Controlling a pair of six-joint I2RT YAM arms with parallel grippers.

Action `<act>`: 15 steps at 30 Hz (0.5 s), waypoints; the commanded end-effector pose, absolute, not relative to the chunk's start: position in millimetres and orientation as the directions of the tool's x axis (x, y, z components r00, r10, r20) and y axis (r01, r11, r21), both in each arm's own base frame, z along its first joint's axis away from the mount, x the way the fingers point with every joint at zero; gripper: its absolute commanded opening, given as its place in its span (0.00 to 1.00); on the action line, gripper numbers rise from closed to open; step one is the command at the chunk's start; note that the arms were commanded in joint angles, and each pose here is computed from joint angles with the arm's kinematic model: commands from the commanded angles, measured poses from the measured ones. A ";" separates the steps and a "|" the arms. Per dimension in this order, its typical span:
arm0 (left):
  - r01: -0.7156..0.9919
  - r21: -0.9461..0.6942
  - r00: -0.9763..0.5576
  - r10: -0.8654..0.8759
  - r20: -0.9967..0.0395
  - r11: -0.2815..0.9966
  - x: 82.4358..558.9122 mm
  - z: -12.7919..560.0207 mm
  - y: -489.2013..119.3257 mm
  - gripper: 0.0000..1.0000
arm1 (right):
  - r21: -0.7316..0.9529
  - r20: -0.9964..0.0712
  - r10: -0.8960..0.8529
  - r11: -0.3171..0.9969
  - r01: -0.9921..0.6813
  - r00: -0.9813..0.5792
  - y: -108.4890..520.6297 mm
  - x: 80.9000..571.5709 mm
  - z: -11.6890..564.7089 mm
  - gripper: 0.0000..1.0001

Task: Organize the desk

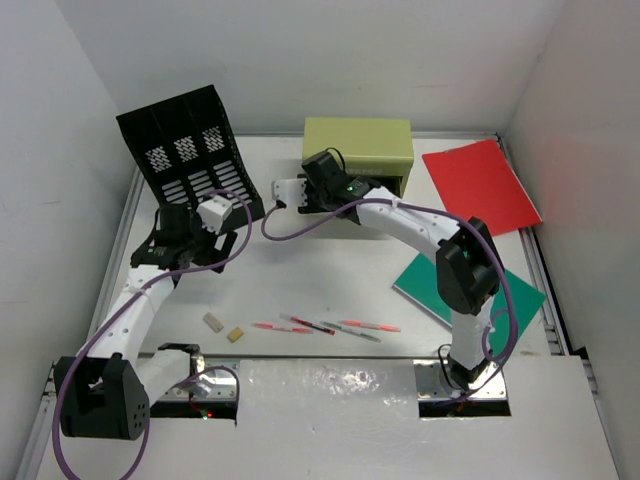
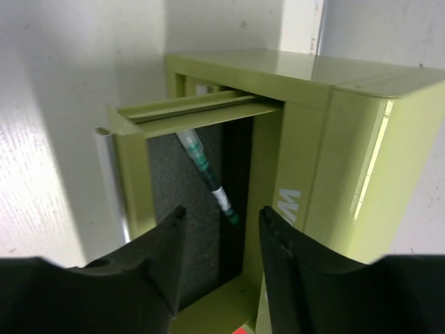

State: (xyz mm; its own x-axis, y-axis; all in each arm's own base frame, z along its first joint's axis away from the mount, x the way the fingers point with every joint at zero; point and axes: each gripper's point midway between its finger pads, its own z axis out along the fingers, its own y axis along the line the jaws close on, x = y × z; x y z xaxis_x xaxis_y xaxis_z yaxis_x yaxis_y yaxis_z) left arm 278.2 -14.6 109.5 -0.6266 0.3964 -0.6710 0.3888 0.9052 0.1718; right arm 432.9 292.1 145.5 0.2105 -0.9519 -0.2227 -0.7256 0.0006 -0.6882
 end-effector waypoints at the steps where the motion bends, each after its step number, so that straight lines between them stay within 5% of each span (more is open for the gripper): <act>1: 0.385 0.186 -0.605 0.399 -0.689 0.904 284.6 112.8 -14.0 0.88 | -0.746 -0.307 -0.932 0.109 -0.657 0.194 299.5 445.9 191.8 0.46; 7: 0.457 0.178 -0.592 0.447 -0.670 0.872 278.2 112.7 -20.3 0.86 | -0.741 -0.459 -0.876 0.286 -0.608 0.148 293.5 434.6 241.7 0.58; 15: 0.857 0.033 -0.364 0.649 -0.668 0.515 222.3 124.9 -103.3 0.76 | -0.430 -0.752 -0.644 0.640 -0.637 -0.139 252.5 374.7 254.7 0.76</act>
